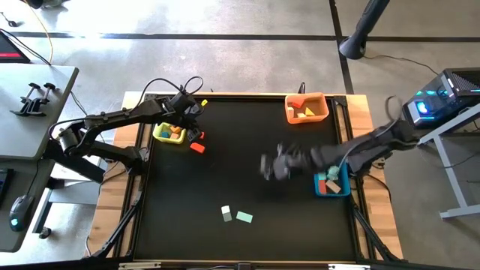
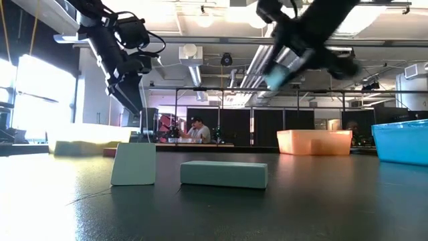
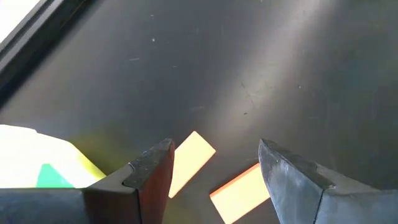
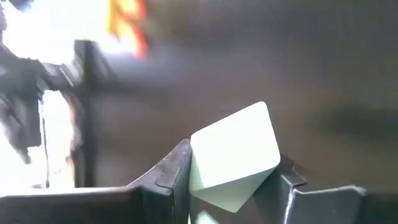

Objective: Sort blocks by size
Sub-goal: Put the blue triangle wooden block into the orange bin, then put the blue rectangle block into the blue bin, then put the blue triangle block into the orange bin

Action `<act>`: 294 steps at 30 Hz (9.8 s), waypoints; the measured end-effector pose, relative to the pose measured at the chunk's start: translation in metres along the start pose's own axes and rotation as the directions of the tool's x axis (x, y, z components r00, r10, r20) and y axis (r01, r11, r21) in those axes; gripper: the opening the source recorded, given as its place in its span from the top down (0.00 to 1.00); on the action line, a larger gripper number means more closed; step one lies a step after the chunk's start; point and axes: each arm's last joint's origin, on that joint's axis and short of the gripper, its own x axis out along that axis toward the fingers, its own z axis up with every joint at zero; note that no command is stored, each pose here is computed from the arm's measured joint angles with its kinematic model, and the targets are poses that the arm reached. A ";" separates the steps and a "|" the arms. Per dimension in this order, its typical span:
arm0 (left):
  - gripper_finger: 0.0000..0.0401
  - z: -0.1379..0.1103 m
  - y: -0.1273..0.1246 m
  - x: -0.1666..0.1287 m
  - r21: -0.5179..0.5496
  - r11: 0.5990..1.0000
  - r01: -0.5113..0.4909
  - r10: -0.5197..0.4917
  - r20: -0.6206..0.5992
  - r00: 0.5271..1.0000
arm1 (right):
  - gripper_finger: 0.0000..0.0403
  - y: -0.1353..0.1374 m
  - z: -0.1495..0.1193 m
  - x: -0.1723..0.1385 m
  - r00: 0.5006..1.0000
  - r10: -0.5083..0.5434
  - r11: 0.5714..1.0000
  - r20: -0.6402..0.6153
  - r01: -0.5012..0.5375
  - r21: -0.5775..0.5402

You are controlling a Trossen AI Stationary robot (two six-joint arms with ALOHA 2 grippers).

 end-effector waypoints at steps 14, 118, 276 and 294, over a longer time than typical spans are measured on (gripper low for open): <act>0.45 0.003 -0.002 0.000 -0.039 0.999 0.030 -0.029 0.030 0.999 | 0.70 -0.084 0.248 -0.023 0.925 -0.328 0.943 0.192 0.333 0.009; 0.45 -0.159 -0.231 -0.085 -0.174 0.934 0.311 -0.291 0.129 0.948 | 0.68 -0.019 -0.154 0.125 0.991 0.101 0.154 -0.087 -0.102 -0.983; 0.45 -0.124 -0.251 -0.067 -0.017 0.995 0.102 -0.093 0.287 0.953 | 0.68 0.060 -0.055 0.123 0.773 -0.628 0.475 -0.086 0.293 -0.830; 0.45 -0.135 -0.237 -0.052 -0.067 0.997 0.035 -0.018 0.248 0.969 | 0.68 -0.035 0.159 -0.005 0.810 -0.586 0.647 0.013 0.477 -0.595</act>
